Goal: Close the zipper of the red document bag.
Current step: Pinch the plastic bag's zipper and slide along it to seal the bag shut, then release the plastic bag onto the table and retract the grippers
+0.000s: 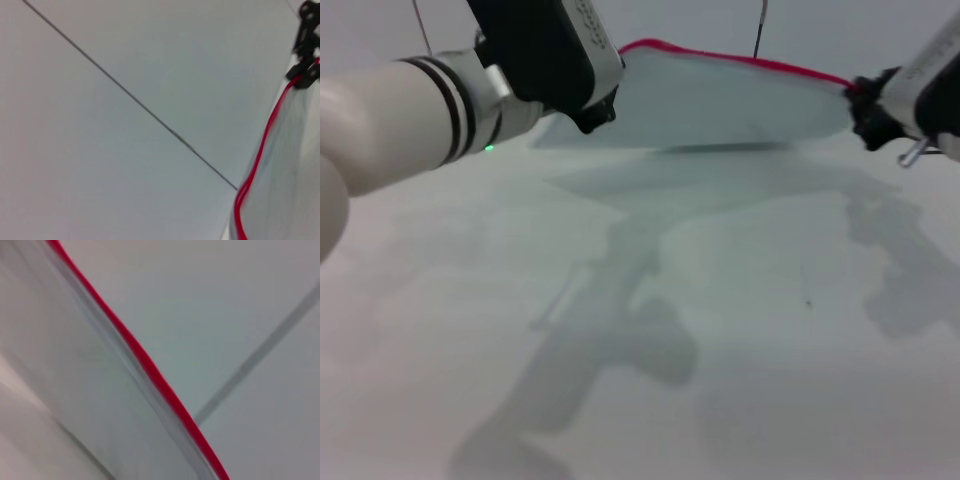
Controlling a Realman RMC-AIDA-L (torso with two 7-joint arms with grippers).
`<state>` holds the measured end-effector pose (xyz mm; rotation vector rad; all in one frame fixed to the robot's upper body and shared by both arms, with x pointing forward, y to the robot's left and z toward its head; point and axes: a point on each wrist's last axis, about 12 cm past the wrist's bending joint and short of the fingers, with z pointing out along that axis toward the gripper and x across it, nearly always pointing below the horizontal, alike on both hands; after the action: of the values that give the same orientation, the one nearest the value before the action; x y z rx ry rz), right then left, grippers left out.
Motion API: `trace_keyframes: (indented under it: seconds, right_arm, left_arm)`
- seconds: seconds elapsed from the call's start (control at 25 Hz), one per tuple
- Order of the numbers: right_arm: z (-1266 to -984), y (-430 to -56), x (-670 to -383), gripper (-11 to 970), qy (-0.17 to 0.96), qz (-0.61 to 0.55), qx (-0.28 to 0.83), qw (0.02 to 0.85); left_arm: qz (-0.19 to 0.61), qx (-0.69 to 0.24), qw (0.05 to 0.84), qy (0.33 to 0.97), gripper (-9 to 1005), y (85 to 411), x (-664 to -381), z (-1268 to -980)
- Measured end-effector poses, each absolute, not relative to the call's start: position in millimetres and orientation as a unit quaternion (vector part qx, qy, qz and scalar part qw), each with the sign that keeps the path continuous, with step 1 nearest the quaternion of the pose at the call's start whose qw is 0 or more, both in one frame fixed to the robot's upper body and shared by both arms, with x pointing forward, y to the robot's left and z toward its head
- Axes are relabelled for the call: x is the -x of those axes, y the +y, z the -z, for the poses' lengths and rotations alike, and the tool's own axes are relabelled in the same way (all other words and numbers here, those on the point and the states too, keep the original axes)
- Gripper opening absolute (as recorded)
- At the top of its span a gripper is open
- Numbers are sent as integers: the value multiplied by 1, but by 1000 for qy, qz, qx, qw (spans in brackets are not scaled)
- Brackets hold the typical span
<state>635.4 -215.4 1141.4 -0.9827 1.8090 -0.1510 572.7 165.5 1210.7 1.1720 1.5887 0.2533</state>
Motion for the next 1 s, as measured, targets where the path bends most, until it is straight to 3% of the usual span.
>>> trace_keyframes:
  seconds: [0.2,0.72,1.0]
  right_arm:
    - [-1138,-234,-641,80,766,79,382,512]
    - [-1141,-238,-642,81,764,87,378,516]
    - [-1138,-234,-640,103,763,84,388,510]
  left_arm:
    - [-122,-484,549,670,39,175,-573,-1216]
    - [-131,-475,549,675,31,182,-578,-1217]
    - [-130,-480,544,676,87,180,-580,-1213]
